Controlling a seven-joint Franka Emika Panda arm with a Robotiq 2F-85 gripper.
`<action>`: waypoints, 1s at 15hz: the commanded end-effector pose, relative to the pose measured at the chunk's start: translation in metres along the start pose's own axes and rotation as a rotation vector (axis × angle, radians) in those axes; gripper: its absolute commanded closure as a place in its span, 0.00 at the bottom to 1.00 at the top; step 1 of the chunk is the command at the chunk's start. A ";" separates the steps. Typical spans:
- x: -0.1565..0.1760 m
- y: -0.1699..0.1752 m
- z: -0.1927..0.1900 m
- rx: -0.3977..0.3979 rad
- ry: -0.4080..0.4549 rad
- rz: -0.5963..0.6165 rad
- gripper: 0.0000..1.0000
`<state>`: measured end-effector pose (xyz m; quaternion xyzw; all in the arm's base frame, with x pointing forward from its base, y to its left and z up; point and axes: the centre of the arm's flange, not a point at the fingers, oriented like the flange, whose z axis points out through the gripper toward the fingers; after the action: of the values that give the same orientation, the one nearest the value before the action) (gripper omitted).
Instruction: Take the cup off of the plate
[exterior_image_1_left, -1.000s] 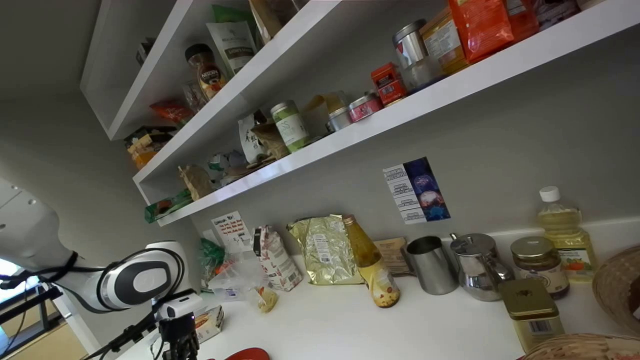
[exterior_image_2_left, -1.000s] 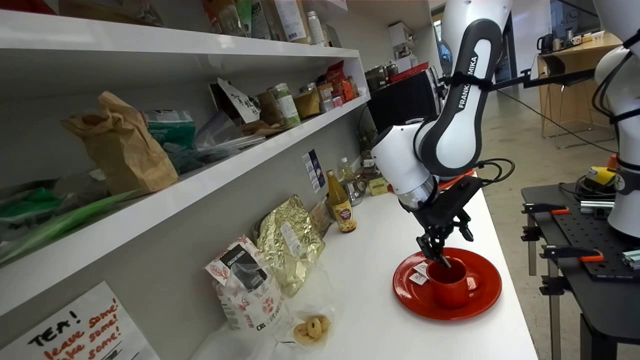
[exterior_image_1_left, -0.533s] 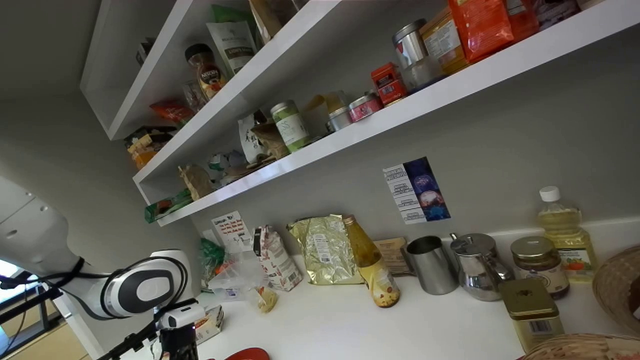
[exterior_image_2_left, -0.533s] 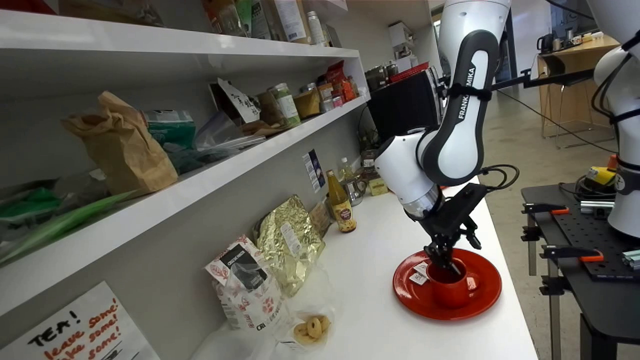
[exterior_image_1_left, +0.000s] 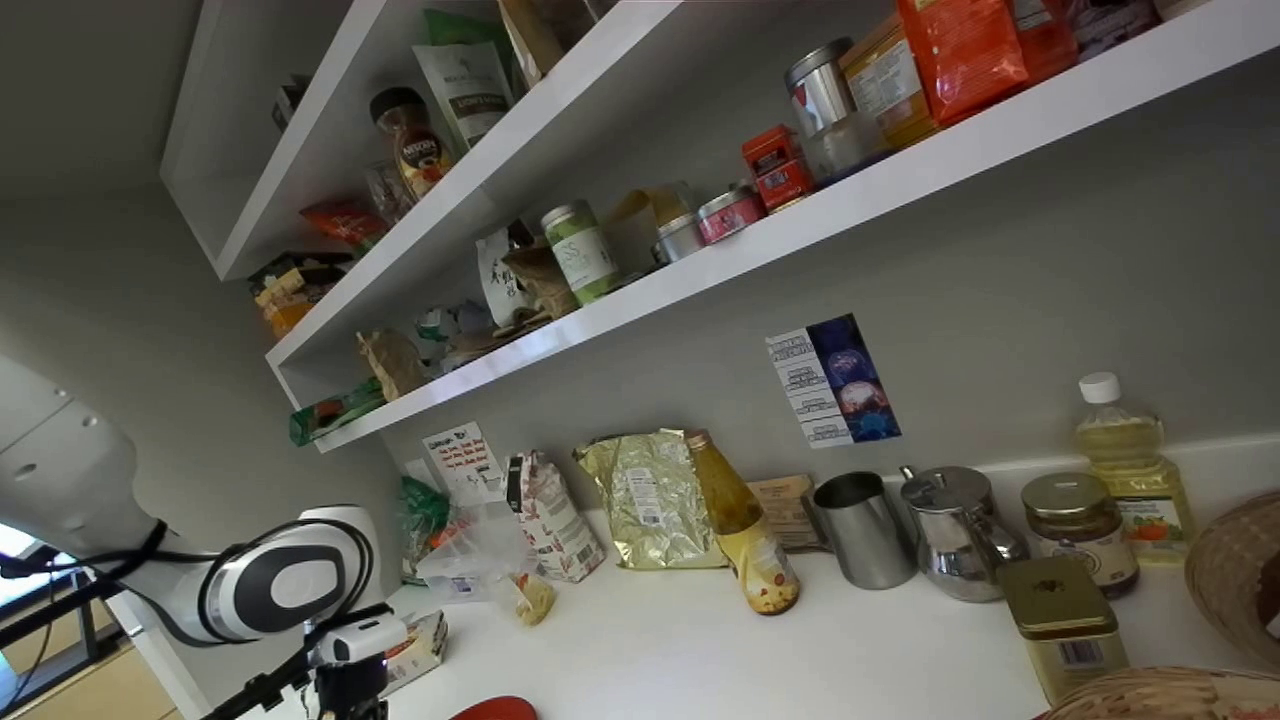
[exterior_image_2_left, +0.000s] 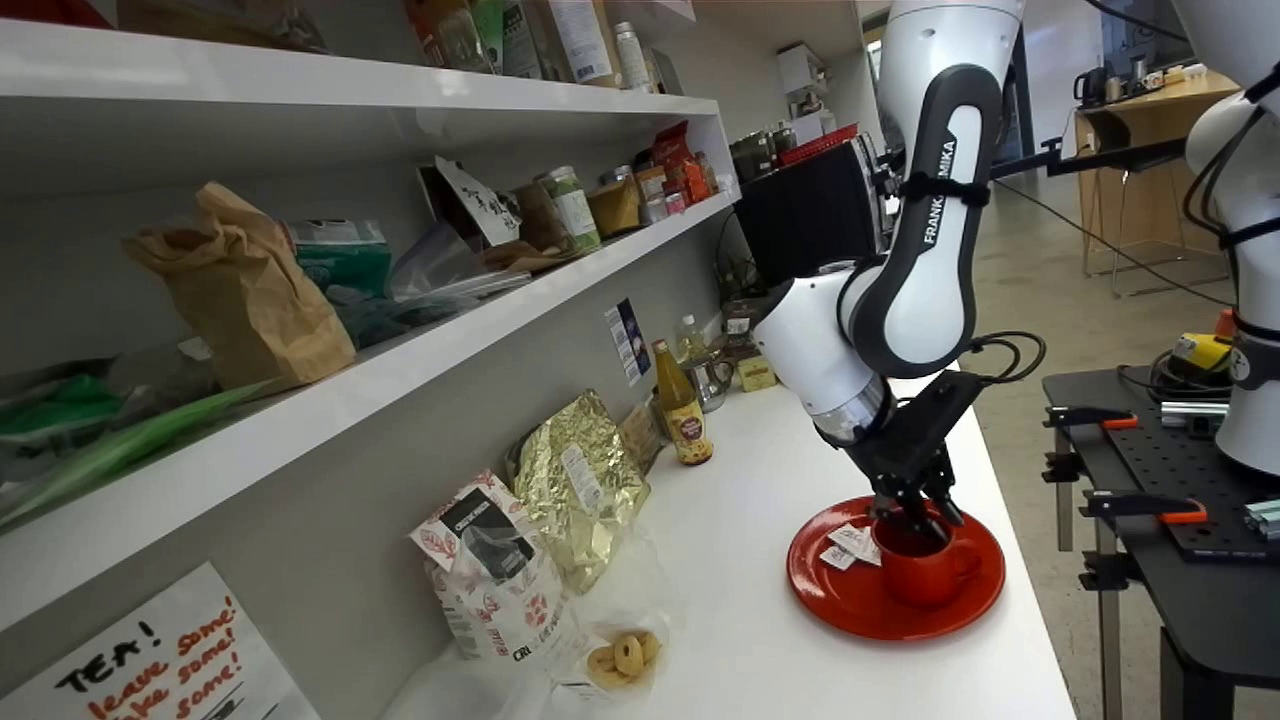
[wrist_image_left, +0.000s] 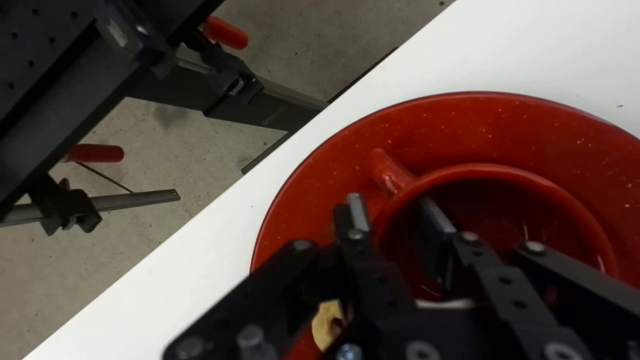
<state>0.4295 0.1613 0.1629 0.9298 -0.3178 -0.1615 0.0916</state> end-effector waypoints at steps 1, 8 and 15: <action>-0.010 0.000 0.001 0.011 0.016 0.014 0.98; -0.017 -0.004 -0.016 0.028 0.050 0.004 0.93; -0.018 -0.008 -0.043 0.063 0.084 0.000 0.98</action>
<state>0.4324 0.1794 0.1876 0.9379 -0.3086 -0.1358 0.0814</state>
